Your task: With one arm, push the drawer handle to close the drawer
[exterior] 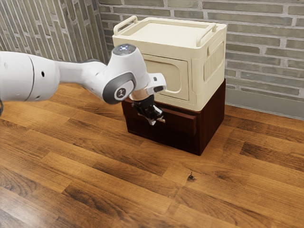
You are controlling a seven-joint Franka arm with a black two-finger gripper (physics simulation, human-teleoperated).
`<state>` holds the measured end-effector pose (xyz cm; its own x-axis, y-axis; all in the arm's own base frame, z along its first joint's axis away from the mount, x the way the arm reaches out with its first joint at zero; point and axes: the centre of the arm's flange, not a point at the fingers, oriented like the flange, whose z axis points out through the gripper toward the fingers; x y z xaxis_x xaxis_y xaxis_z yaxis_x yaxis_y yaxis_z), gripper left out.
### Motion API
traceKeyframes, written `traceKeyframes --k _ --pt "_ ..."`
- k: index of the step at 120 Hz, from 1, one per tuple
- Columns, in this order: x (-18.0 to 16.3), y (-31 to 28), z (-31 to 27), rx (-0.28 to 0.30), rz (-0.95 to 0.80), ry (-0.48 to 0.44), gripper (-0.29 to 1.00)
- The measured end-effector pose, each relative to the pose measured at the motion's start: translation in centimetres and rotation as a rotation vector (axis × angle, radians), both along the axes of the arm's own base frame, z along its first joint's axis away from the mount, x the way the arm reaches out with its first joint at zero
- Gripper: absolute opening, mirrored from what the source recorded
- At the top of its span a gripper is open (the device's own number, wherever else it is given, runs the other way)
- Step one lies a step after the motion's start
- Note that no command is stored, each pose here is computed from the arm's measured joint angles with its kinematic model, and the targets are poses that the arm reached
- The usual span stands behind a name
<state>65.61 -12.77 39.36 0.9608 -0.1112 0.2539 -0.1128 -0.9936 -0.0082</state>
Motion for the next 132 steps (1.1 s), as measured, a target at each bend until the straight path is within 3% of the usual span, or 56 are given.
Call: traceKeyframes --k 77,82,91,98,101,116,132 --pt "1.6 -0.8 -0.2 0.023 -0.014 0.023 -0.08" --pt "0.1 -1.0 0.4 0.039 -0.017 0.03 -0.08" --pt "-7.7 -0.8 5.2 0.11 -0.004 0.006 -0.07" --pt "-13.7 -2.0 11.5 0.161 0.024 -0.05 0.05" --pt "-15.1 -2.8 13.7 0.144 0.047 -0.048 0.1" --pt "-19.1 -5.2 17.2 0.088 0.094 0.106 0.36" --pt "-20.4 -6.2 18.2 0.111 0.048 0.248 0.52"
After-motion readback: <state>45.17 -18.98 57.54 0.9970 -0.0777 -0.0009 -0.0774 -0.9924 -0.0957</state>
